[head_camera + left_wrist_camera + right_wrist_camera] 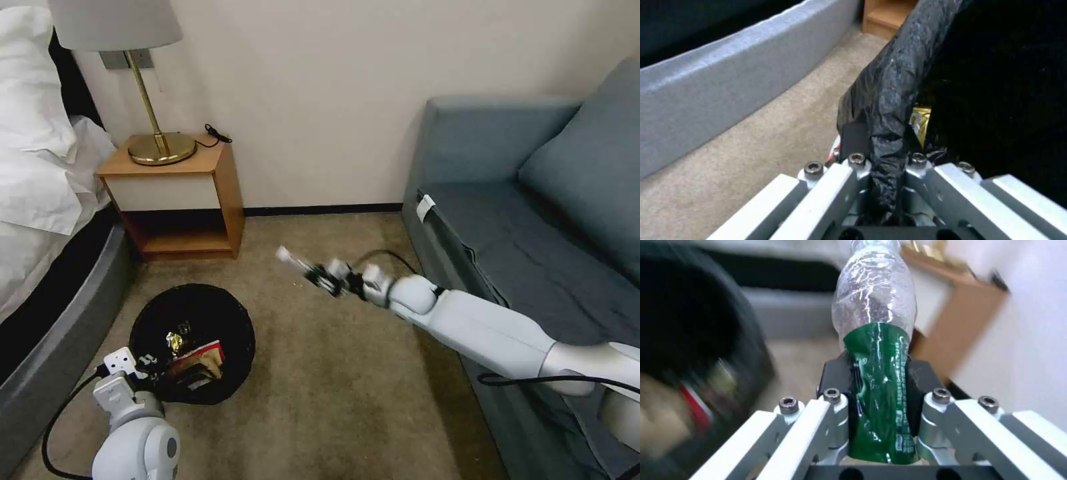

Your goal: Pick up the trash bin, then pick up the garbage on the floor and place it into the trash bin.

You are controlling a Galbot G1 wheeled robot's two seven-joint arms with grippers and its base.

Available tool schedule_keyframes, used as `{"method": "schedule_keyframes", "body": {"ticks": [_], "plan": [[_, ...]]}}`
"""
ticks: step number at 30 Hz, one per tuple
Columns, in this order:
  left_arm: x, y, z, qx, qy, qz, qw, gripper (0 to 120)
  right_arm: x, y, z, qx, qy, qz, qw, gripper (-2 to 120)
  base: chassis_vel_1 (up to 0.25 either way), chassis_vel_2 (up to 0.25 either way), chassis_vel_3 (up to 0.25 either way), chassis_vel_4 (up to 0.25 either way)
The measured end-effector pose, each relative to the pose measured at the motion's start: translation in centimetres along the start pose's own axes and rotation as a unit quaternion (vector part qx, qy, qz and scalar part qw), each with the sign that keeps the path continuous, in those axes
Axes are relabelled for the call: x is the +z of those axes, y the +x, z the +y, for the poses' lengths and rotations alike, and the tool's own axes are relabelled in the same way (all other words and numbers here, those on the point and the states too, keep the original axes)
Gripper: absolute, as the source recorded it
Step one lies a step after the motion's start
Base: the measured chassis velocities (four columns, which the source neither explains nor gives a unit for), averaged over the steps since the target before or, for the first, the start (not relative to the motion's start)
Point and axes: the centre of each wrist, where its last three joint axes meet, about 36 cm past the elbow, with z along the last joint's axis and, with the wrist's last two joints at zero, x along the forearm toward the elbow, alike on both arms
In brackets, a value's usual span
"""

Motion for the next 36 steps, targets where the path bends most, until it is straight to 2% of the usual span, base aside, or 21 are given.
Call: {"method": "schedule_keyframes", "body": {"ticks": [1, 4, 5, 8, 9, 11, 17, 22, 26, 27, 31, 32, 36], "plan": [[0.0, 0.0, 0.0, 0.000, 0.000, 0.000, 1.0000, 2, 0.0, 0.0, 0.0, 0.000, 0.000, 0.000, 1.000, 18, 0.000, 0.000, 0.000, 0.000], [0.1, 0.0, -0.3, 0.003, 0.002, 0.003, 1.0000, 2, -2.5, -2.2, 6.7, -0.034, -0.042, -0.027, 0.998, 18, 0.000, 0.000, 0.000, 0.000], [0.1, 0.0, -0.3, 0.003, 0.002, 0.003, 1.0000, 2, -2.5, -2.2, 6.7, -0.034, -0.042, -0.027, 0.998, 18, 0.000, 0.000, 0.000, 0.000], [0.2, 0.0, -0.4, 0.004, 0.004, 0.004, 1.0000, 2, -2.9, -4.2, 12.9, -0.078, -0.074, -0.021, 0.994, 18, 0.000, 0.000, 0.000, 0.000], [0.2, 0.0, -0.4, 0.004, 0.004, 0.004, 1.0000, 2, -2.9, -4.2, 12.9, -0.078, -0.074, -0.021, 0.994, 18, 0.000, 0.000, 0.000, 0.000], [0.1, 0.2, -0.5, 0.005, 0.006, 0.003, 1.0000, 2, -2.3, -5.1, 15.2, -0.094, -0.072, -0.011, 0.993, 18, 0.000, 0.000, 0.000, 0.000], [-0.1, 0.4, -0.6, 0.006, 0.009, 0.001, 0.9999, 2, -1.1, -5.7, 17.0, -0.097, -0.061, 0.004, 0.993, 19, 0.000, 0.000, 0.000, 0.000], [-0.3, 0.6, -0.8, 0.009, 0.010, -0.001, 0.9999, 2, -0.3, -5.8, 17.4, -0.075, -0.048, 0.009, 0.996, 36, 0.000, 0.000, 0.000, 0.000], [-0.3, 0.7, -0.9, 0.011, 0.009, -0.001, 0.9999, 2, 0.0, -5.4, 16.6, -0.063, -0.041, 0.010, 0.997, 55, 0.000, 0.000, 0.000, 0.000], [-0.3, 0.7, -0.9, 0.011, 0.009, -0.001, 0.9999, 2, 0.0, -5.4, 16.6, -0.063, -0.041, 0.010, 0.997, 55, 0.000, 0.000, 0.000, 0.000], [-0.5, 0.9, -0.9, 0.012, 0.009, -0.002, 0.9999, 2, 0.1, -5.1, 15.7, -0.053, -0.036, 0.012, 0.998, 72, 0.000, 0.000, 0.000, 0.000], [-0.5, 0.9, -0.9, 0.012, 0.009, -0.002, 0.9999, 2, 0.1, -5.1, 15.7, -0.053, -0.036, 0.012, 0.998, 72, 0.000, 0.000, 0.000, 0.000], [-0.6, 0.9, -0.9, 0.015, 0.014, -0.001, 0.9998, 2, -0.4, -4.8, 15.3, -0.046, -0.033, 0.005, 0.998, 90, 0.000, 0.000, 0.000, 0.000]]}}
